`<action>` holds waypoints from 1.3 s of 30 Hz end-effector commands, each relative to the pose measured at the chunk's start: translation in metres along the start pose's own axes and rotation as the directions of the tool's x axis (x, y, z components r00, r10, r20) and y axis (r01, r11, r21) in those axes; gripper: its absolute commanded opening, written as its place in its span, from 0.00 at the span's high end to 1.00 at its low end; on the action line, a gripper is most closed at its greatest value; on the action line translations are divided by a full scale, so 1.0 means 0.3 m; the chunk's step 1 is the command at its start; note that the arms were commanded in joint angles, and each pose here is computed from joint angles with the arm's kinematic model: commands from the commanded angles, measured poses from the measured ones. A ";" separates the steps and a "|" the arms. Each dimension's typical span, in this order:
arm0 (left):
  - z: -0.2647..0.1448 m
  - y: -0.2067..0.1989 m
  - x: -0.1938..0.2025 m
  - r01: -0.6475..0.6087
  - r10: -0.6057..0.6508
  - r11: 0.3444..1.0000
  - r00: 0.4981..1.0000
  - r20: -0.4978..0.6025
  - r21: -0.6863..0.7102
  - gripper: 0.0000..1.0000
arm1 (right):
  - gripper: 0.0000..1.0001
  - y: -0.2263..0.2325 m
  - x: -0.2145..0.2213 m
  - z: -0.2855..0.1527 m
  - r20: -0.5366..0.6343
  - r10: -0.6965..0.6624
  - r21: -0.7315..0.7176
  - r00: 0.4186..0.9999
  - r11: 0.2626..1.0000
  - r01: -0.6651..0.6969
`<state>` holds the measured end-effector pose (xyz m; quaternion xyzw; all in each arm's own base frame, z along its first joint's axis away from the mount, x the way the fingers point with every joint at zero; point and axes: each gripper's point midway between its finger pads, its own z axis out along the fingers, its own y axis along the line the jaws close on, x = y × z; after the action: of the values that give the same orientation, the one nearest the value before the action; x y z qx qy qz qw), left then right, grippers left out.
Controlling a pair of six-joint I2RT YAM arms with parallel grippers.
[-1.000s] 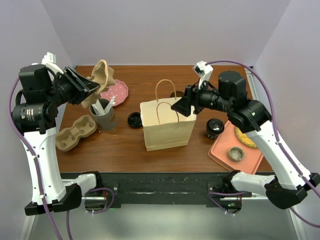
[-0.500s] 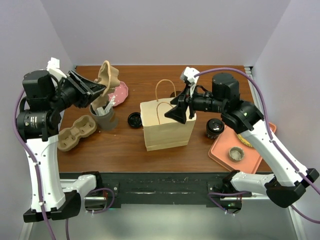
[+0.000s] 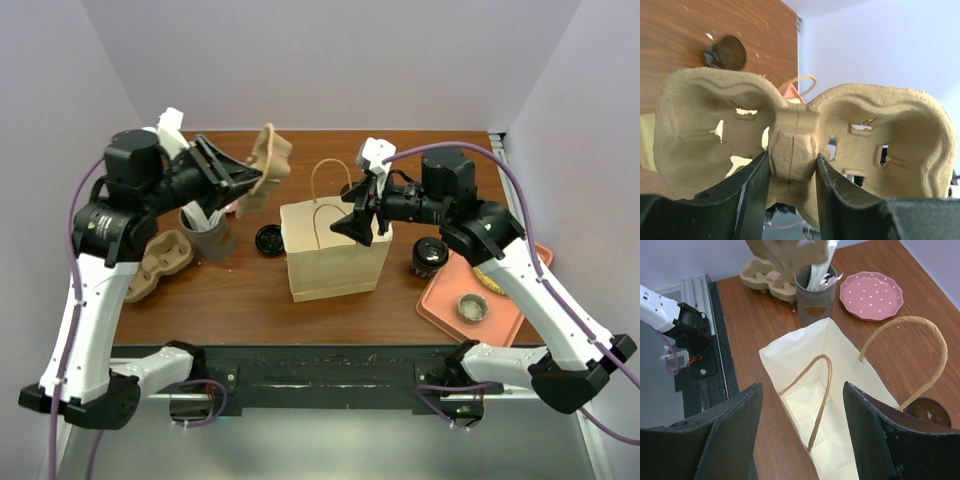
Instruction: Pack the takeout coffee
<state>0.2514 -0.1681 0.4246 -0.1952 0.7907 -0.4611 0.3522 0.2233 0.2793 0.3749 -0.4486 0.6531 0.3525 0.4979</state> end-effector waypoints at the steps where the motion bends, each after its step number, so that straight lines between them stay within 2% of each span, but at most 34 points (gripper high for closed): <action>1: 0.046 -0.107 -0.001 -0.003 0.002 0.997 1.000 0.020 0.073 0.70 | 0.32 0.001 -0.036 0.013 0.031 -0.064 -0.026 0.998 0.998 0.064; 5: 0.069 -0.143 0.072 0.020 -0.019 0.995 1.000 -0.015 0.095 0.71 | 0.34 0.010 -0.037 0.033 0.038 -0.071 -0.057 0.997 0.996 0.073; 10: 0.102 -0.150 0.102 0.024 -0.022 0.996 1.000 -0.020 0.091 0.71 | 0.40 0.026 -0.017 0.056 0.018 -0.094 -0.079 0.995 0.992 0.095; 13: 0.118 -0.166 0.121 0.027 -0.025 0.995 0.999 -0.027 0.094 0.72 | 0.57 0.031 -0.008 0.054 0.013 -0.111 -0.072 0.994 0.991 0.112; 14: 0.122 -0.167 0.126 0.027 -0.025 0.996 0.999 -0.029 0.090 0.72 | 0.70 0.033 0.001 0.055 0.009 -0.113 -0.070 0.994 0.991 0.113; 16: 0.127 -0.161 0.143 0.025 -0.023 0.998 0.999 -0.034 0.061 0.72 | 0.85 0.032 -0.012 0.037 0.026 -0.132 -0.043 0.991 0.990 0.133; 19: 0.133 -0.126 0.168 0.033 -0.033 0.999 0.999 -0.034 0.005 0.72 | 0.92 0.041 -0.014 0.019 0.065 -0.166 -0.024 0.984 0.986 0.167; 28: 0.171 -0.105 0.208 0.035 -0.037 0.998 0.998 -0.042 -0.050 0.72 | 0.99 0.106 0.014 -0.022 0.182 -0.270 -0.033 0.945 0.959 0.280; 31: 0.187 -0.114 0.256 0.026 -0.031 0.998 0.997 -0.077 -0.060 0.73 | 1.00 0.113 0.039 -0.024 0.183 -0.299 -0.038 0.937 0.950 0.310; 39: 0.214 -0.082 0.284 -0.009 0.000 0.990 0.998 -0.060 -0.144 0.74 | 1.00 0.111 0.035 -0.031 0.200 -0.347 -0.020 0.916 0.933 0.358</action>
<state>0.2354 -0.2775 0.3774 -0.1898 0.8423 -0.4148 0.2872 0.1901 0.2786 0.3496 -0.5264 0.5429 0.3245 0.5682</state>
